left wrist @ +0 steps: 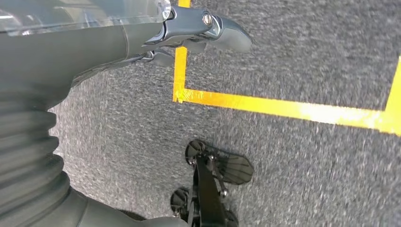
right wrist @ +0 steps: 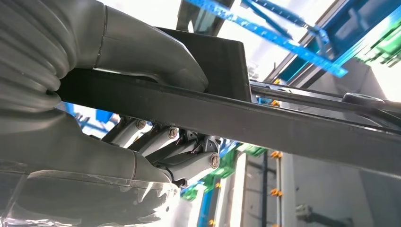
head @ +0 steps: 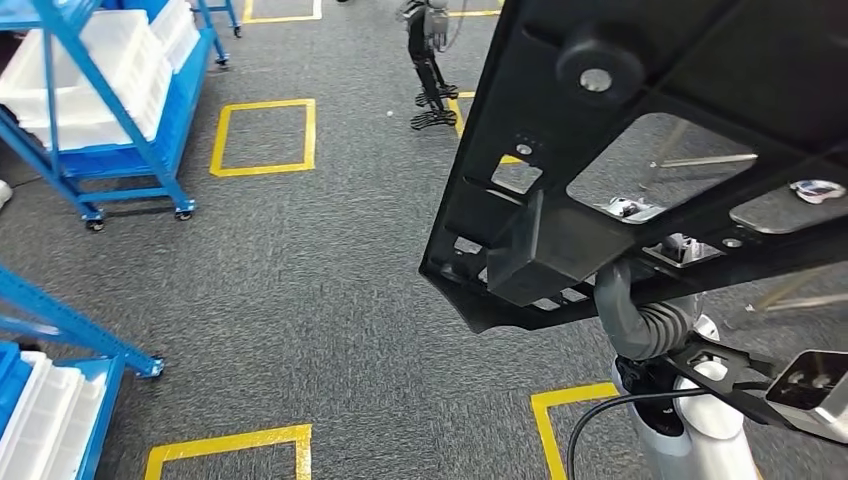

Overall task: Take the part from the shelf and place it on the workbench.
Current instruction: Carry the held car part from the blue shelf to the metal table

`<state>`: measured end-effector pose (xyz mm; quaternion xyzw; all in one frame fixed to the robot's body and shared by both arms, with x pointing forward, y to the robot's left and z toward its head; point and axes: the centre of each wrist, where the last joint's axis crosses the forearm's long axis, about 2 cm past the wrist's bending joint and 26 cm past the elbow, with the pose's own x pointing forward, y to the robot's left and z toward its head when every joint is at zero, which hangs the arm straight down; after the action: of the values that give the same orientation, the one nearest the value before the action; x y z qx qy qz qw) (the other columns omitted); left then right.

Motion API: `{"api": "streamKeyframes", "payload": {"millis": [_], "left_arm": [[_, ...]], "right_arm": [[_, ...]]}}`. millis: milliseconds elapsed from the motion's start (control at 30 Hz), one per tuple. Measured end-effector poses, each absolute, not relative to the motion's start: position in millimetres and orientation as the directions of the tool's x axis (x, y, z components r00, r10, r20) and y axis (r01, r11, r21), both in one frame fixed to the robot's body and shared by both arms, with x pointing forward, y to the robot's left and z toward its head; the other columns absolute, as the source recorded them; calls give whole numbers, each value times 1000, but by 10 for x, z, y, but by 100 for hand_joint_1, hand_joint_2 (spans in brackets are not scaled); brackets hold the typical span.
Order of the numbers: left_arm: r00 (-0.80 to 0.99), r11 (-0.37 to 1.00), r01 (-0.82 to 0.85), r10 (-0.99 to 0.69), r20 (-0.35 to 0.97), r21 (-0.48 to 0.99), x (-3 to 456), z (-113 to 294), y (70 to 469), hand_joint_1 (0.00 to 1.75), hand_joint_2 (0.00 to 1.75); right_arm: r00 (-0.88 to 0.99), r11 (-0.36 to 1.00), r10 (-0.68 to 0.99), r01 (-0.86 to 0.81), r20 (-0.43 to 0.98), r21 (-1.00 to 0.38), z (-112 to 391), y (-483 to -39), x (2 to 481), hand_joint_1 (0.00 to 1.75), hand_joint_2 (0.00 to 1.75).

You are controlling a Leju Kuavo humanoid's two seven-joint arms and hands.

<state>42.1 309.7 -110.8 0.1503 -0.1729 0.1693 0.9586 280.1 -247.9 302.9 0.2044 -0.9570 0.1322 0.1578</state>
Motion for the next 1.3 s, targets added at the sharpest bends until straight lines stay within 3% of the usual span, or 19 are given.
{"api": "streamKeyframes", "payload": {"millis": [1300], "left_arm": [[899, 920, -322, 224, 376, 224, 455, -1106, 3002, 0, 175]], "right_arm": [[-927, 917, -213, -299, 309, -264, 2991, -2518, 2903, 175, 175]]}}
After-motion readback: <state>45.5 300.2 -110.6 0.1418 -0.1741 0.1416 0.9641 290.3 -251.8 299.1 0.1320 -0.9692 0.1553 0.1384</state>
